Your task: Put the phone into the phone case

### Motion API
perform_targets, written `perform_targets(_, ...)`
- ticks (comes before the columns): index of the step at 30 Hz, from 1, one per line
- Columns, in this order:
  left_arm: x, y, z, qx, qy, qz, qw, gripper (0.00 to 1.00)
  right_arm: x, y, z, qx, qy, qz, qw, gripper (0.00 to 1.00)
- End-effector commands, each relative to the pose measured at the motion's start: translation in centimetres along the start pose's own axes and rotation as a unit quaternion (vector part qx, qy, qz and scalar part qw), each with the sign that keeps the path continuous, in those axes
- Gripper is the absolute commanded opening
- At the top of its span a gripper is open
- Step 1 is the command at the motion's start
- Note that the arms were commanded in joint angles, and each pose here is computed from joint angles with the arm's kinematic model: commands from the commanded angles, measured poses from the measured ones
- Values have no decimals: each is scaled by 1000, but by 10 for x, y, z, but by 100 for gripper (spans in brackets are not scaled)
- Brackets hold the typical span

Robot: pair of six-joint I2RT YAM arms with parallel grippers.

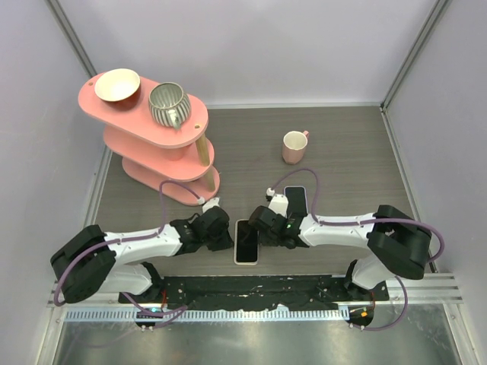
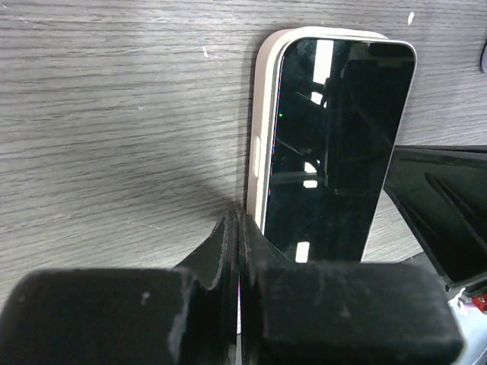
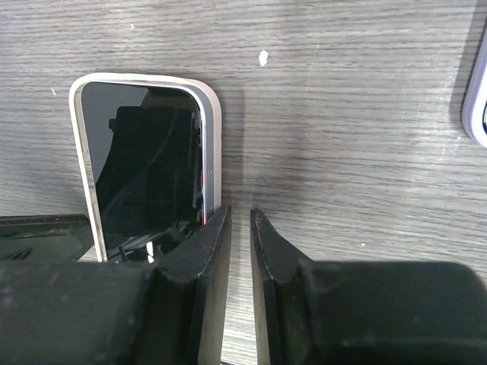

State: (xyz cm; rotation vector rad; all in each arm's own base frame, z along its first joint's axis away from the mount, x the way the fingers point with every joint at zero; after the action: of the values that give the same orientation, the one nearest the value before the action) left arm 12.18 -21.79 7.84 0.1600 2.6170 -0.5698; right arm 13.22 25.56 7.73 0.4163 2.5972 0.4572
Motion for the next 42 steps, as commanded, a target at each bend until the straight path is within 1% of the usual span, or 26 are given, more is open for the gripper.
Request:
perform_targets(1,-4,-14,3,57,-17,-29,998,0,2,25,0,-36,5,24,999,22)
perform_targets(3,-3,-13,3,60,-17,-36,997,0,4,27,3,-43,8,31,999,23)
perform_targets(8,-1,-10,2,58,-20,-40,997,0,8,20,9,-26,11,24,999,23)
perform_targets(11,0,-8,2,56,-21,-43,997,0,6,11,11,-2,-4,15,1000,25)
perform_targets(15,2,-7,5,55,-20,-45,997,0,0,18,11,-2,-23,5,1000,26)
perform_targets(23,2,-6,5,50,-18,-43,998,0,8,16,16,5,-14,-10,1000,26)
perform_targets(26,-1,-5,0,43,-27,-38,998,0,2,11,8,13,-30,-18,999,26)
perform_targets(27,2,-1,-2,30,-19,-36,999,0,-3,11,6,15,-42,-20,999,26)
perform_targets(30,-2,6,-11,-1,-28,-25,999,0,-17,10,-8,9,-60,-24,998,27)
perform_targets(31,-8,8,-14,-13,-42,-24,999,0,-24,10,-13,2,-71,-20,997,28)
perform_targets(34,-13,18,-20,-31,-53,-31,998,0,-43,3,-14,9,-91,-22,996,28)
perform_targets(37,-20,20,-19,-20,-63,-45,997,0,-58,4,-8,2,-108,-41,993,28)
perform_targets(38,-21,18,-19,-15,-64,-48,997,0,-59,9,-4,-10,-105,-45,993,28)
perform_targets(42,-28,12,-14,-14,-65,-50,997,0,-70,13,9,-8,-99,-54,994,28)
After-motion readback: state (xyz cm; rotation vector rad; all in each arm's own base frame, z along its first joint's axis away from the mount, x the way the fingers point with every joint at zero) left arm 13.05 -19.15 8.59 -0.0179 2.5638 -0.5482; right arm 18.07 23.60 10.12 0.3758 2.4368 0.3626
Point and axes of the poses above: each gripper's point midway between its finger pads, its own z axis out along the fingers, its own y axis along the line the jaws close on, x = y × z, the point moved 7 cm from there along -z, back along the fingers, and after that the axes turned 14 degrees about z, right-handed, at the moved point
